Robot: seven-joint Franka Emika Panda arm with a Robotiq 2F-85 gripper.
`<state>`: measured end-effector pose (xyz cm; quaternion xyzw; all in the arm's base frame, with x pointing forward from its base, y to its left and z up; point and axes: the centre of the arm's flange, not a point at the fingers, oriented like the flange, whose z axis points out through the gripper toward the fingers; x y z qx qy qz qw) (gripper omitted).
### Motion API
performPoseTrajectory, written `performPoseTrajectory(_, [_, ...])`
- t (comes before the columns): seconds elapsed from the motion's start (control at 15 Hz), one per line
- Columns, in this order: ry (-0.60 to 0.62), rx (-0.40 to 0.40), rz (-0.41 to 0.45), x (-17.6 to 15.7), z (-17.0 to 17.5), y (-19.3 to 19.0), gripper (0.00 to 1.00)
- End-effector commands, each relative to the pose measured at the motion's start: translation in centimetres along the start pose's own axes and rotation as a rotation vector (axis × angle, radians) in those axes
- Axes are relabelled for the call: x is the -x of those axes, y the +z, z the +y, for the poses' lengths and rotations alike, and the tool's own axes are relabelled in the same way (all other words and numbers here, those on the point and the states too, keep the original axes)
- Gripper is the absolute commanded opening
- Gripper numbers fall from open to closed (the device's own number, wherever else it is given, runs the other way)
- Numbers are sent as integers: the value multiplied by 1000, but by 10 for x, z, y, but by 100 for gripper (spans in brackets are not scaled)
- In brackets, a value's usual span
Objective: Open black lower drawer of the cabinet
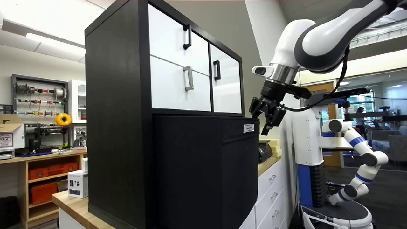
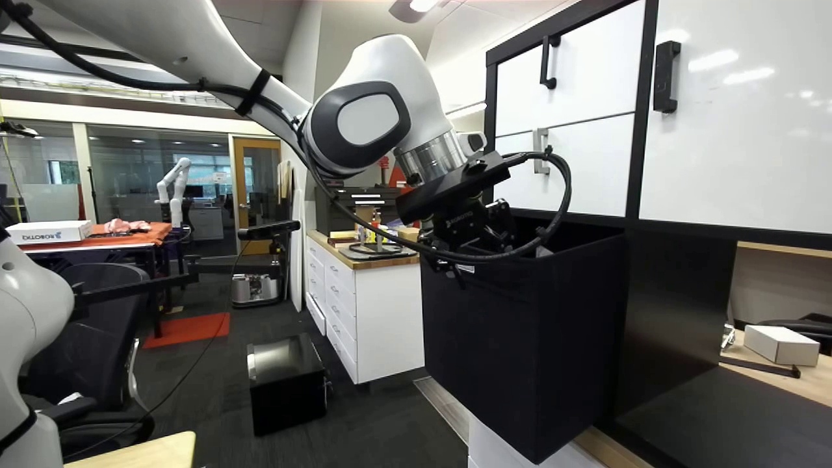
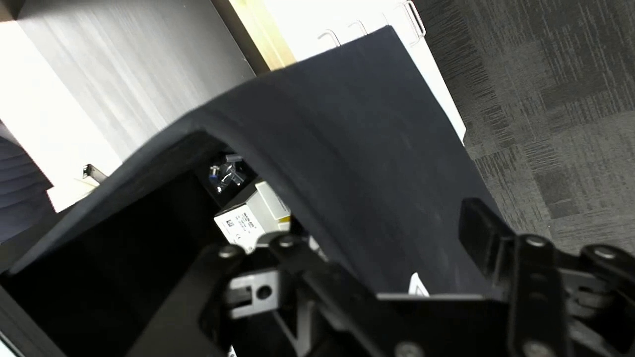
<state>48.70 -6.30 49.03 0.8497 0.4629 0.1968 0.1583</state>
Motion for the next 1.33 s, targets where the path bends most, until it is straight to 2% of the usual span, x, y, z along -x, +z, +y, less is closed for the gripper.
performPoseTrajectory(0.0, [26,34,-8,18,-10,-24,100])
performPoseTrajectory(0.33, [37,84,21,17,-2,-54,100])
performPoseTrajectory(0.53, [93,98,18,16,-1,-71,100])
performPoseTrajectory(0.73, [205,56,-23,16,1,-82,100])
performPoseTrajectory(0.93, [334,-22,-122,19,0,-84,100])
performPoseTrajectory(1.13, [442,-62,-218,22,-2,-83,100])
performPoseTrajectory(1.2, [375,-55,-162,26,-3,-73,100])
performPoseTrajectory(1.27, [400,-61,-181,26,-4,-74,100])
